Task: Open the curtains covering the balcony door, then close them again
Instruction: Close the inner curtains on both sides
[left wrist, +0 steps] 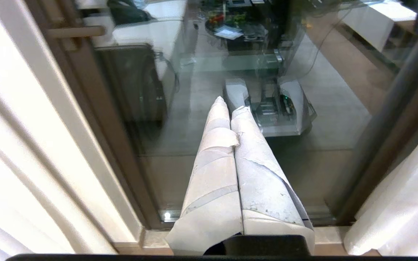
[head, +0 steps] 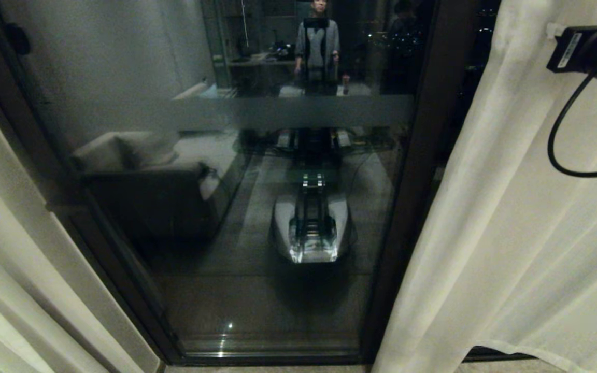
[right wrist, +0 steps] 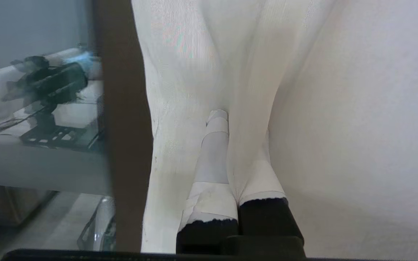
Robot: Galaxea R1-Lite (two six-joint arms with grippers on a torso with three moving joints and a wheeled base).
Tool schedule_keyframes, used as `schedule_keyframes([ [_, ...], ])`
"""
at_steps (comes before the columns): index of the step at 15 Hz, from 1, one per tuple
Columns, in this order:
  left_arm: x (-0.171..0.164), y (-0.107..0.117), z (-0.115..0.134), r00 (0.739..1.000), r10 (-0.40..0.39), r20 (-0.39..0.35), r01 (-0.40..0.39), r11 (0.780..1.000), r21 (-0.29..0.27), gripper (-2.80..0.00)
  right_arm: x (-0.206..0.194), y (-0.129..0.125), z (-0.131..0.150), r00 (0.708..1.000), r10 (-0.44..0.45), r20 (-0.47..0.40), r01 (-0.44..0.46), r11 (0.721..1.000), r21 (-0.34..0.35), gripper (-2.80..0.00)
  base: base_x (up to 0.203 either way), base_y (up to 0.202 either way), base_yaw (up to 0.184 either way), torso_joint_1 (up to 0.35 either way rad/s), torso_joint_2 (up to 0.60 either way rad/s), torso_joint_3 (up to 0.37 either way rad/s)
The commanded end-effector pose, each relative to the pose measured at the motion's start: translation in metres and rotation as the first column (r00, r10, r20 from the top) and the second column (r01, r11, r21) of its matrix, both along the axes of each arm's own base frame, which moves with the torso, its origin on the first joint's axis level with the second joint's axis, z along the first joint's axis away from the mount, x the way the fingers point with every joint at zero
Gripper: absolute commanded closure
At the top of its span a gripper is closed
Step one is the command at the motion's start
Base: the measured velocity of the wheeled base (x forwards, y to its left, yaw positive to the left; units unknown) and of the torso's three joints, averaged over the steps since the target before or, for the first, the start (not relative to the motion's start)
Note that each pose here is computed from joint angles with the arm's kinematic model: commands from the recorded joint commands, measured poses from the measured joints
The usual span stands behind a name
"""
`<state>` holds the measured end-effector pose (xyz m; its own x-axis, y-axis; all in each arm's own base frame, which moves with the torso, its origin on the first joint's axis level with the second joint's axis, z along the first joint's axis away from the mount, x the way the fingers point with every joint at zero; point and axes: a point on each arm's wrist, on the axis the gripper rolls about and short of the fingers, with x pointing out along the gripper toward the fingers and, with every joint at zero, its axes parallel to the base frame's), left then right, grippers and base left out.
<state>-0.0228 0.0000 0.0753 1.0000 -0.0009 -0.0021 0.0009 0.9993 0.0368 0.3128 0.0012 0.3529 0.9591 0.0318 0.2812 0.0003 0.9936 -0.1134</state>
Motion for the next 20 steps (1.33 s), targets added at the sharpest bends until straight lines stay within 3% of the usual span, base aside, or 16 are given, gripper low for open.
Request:
schedule_keyframes([
  [1,0.0,0.0,0.0,1.0,0.001,0.001,-0.001,1.0,0.0,0.0,-0.0002,0.0,0.0005,1.0,0.0,0.004,0.0,1.0,-0.002,0.0,0.0,0.191,0.003,0.003,0.01,0.002],
  [12,0.0,0.0,0.0,1.0,-0.001,0.001,0.001,1.0,0.0,0.0,-0.0033,0.0001,0.0028,1.0,0.0,0.011,0.0,1.0,-0.002,0.0,0.0,0.18,0.003,0.003,0.0,0.003],
  [20,0.0,0.0,0.0,1.0,-0.001,0.001,0.001,1.0,-0.002,0.0,-0.0039,0.0056,0.0033,1.0,0.018,0.013,-0.018,1.0,-0.004,0.0,0.0,0.0,0.0,0.0,0.0,0.0],
])
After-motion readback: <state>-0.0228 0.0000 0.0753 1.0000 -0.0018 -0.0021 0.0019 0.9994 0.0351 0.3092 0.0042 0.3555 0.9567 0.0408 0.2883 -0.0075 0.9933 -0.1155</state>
